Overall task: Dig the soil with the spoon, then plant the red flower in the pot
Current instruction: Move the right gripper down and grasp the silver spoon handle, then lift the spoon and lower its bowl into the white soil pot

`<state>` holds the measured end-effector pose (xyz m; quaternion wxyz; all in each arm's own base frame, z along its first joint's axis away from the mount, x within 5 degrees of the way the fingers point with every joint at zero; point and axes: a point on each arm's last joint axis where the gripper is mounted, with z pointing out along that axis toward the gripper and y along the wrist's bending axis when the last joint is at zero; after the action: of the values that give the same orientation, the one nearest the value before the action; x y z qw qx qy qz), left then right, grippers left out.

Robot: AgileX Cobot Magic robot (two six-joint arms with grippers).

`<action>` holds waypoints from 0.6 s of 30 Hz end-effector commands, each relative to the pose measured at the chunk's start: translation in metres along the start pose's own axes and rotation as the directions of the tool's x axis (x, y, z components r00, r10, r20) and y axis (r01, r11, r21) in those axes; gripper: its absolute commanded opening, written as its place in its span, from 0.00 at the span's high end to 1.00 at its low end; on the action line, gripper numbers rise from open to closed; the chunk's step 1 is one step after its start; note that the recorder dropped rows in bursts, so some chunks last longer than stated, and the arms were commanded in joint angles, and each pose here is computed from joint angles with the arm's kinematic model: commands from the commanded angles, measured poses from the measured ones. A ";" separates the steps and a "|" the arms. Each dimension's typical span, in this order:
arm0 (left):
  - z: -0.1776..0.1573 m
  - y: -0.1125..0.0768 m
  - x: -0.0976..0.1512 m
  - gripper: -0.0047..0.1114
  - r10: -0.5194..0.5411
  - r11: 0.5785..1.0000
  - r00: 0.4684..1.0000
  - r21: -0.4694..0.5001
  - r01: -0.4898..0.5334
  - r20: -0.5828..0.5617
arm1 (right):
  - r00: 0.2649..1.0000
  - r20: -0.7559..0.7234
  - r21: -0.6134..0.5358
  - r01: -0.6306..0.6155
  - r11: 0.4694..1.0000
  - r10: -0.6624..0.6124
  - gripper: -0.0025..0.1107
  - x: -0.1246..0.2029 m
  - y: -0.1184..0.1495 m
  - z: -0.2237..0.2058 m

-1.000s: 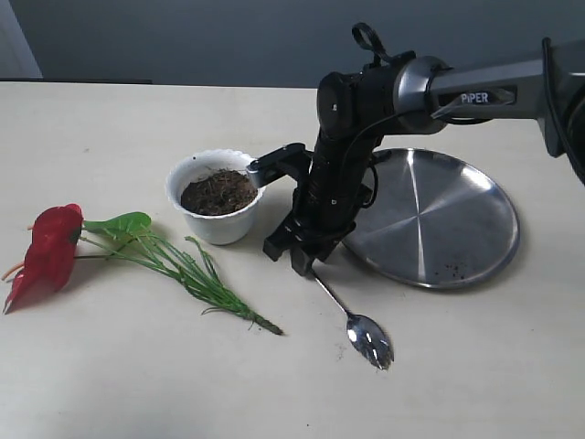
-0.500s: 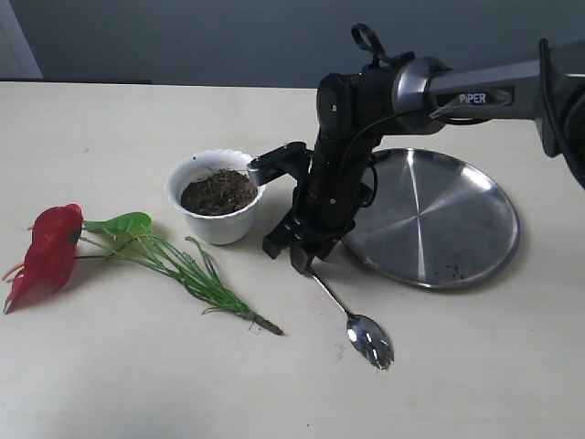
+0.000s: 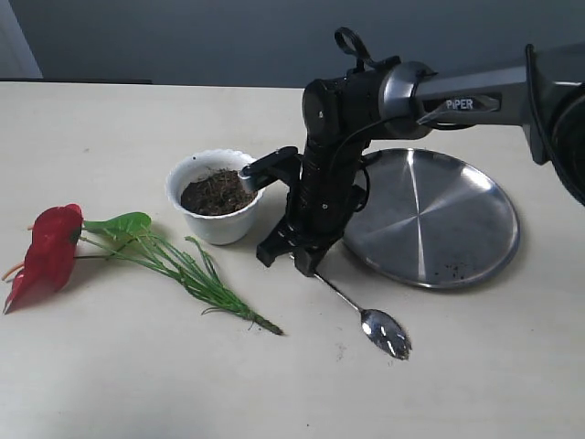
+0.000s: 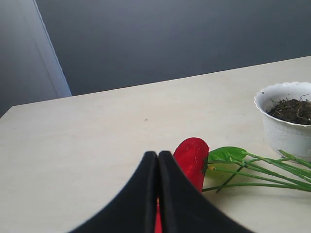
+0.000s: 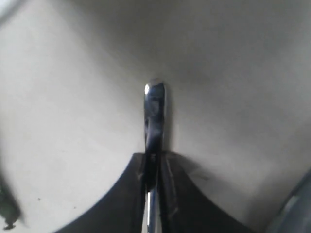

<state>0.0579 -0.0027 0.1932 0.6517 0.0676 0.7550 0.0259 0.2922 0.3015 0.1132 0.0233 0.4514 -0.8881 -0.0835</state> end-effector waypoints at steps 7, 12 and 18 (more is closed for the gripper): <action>0.000 0.000 0.000 0.96 -0.003 1.000 1.000 -0.005 0.003 0.012 | 0.994 0.106 -0.008 0.010 1.000 -0.009 0.98 0.012 0.023 -0.078; 0.000 0.000 0.000 0.96 -0.003 1.000 1.000 -0.005 0.003 0.012 | 0.928 0.372 0.046 0.006 0.999 -0.023 0.98 0.014 0.033 -0.140; 0.000 0.000 0.000 0.96 -0.003 1.000 1.000 -0.005 0.003 0.012 | 0.702 0.712 0.055 -0.053 0.997 -0.002 0.98 0.005 0.040 -0.197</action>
<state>0.0579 -0.0027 0.1932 0.6517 0.0676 0.7550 0.0259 0.2764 0.2931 0.2904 -0.2590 0.4058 -0.8568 -0.1849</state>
